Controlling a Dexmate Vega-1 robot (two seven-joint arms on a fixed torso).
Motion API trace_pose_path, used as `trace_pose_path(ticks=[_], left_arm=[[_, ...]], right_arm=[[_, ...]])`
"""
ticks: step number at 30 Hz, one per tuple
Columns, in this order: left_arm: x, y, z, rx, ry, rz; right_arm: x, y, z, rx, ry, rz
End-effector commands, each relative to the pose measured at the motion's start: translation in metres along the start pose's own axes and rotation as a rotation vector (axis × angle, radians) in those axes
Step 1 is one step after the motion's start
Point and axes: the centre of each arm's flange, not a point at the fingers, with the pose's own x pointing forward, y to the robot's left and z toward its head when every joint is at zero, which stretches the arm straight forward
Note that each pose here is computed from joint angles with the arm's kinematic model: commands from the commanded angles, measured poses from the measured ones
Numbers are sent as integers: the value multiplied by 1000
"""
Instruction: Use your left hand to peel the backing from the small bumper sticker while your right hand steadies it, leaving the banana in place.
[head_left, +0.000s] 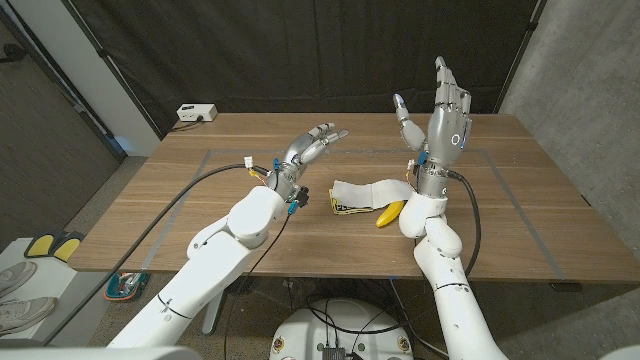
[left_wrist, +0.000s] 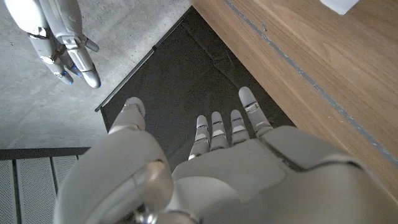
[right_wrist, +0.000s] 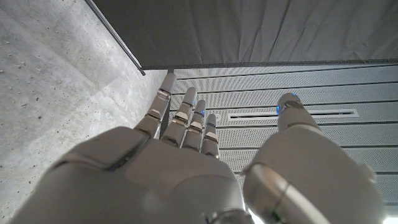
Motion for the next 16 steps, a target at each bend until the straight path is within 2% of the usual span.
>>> trace_pose_path(ticks=[1,5,6,8,12,16], left_arm=[[1,15,9,66,-92,-49],[-9,25,4,72,-96,-30],[-9,25,4,72,-96,-30],[-14,30,-2,52,-78,-25],[-17,38,-11,23,-53,-6],[-21,45,-16,-10,-47,32]], right_arm=[[-11,1,17,-22,58,7],[-14,9,36,-4,16,12],[-14,9,36,-4,16,10],[-14,16,46,22,-8,16],[-10,29,55,74,-30,17],[-1,49,58,163,-56,23]])
